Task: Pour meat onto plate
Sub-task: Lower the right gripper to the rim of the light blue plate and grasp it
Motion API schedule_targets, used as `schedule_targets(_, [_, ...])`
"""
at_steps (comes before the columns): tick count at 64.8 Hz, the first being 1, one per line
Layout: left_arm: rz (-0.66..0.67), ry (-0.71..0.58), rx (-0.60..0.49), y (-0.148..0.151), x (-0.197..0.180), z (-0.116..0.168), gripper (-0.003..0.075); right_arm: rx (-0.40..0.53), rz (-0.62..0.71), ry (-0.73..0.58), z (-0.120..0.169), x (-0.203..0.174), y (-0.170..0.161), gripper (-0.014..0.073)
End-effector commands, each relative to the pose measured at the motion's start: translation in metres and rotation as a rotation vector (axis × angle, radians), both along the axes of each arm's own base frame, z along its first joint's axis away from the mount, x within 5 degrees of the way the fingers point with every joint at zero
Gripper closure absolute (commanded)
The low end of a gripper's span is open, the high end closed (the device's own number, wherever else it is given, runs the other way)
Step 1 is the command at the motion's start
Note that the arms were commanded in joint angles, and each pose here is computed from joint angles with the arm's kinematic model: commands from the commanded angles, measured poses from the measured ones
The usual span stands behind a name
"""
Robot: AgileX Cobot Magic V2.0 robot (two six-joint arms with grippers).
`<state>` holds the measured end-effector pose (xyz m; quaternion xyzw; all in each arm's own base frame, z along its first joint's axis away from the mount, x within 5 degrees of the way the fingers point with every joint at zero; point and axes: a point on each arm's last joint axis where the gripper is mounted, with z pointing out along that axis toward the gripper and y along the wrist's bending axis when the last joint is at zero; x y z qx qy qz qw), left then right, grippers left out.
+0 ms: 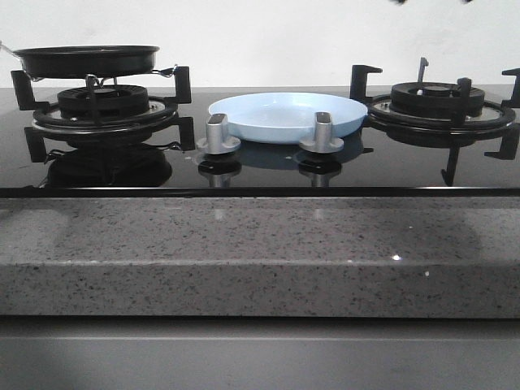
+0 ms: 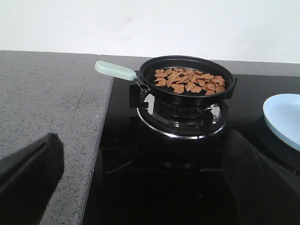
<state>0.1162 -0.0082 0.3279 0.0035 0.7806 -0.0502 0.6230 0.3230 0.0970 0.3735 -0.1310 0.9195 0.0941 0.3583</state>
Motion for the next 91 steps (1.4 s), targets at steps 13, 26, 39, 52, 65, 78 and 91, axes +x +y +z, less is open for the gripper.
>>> schedule_targets(13, [0.01,-0.12,-0.009,0.001,0.001,0.02,0.0049,-0.019,0.03,0.083,0.008,0.064,0.021,0.0037])
schedule_targets(26, [0.01,-0.12,-0.009,0.001,0.001,0.02,0.0049,-0.04,0.044,0.144,-0.007,0.099,0.031,0.0235])
schedule_targets(39, [0.01,-0.12,-0.009,0.001,0.001,0.02,0.0049,-0.055,0.046,0.174,-0.025,0.117,0.036,0.0274])
schedule_targets(52, [0.01,-0.12,-0.009,0.001,0.001,0.02,0.0049,-0.098,0.032,0.192,-0.039,0.126,0.033,0.0274])
schedule_targets(65, [0.01,-0.12,-0.009,0.001,0.001,0.02,0.0049,-0.099,0.019,0.193,-0.043,0.13,0.029,0.0274])
schedule_targets(78, [0.01,-0.12,-0.009,0.001,0.001,0.02,0.0049,-0.09,0.025,0.215,-0.053,0.133,0.032,0.0274])
schedule_targets(91, [0.01,-0.12,-0.009,0.001,0.001,0.02,0.0049,-0.081,0.031,0.232,-0.058,0.135,0.034,0.0316])
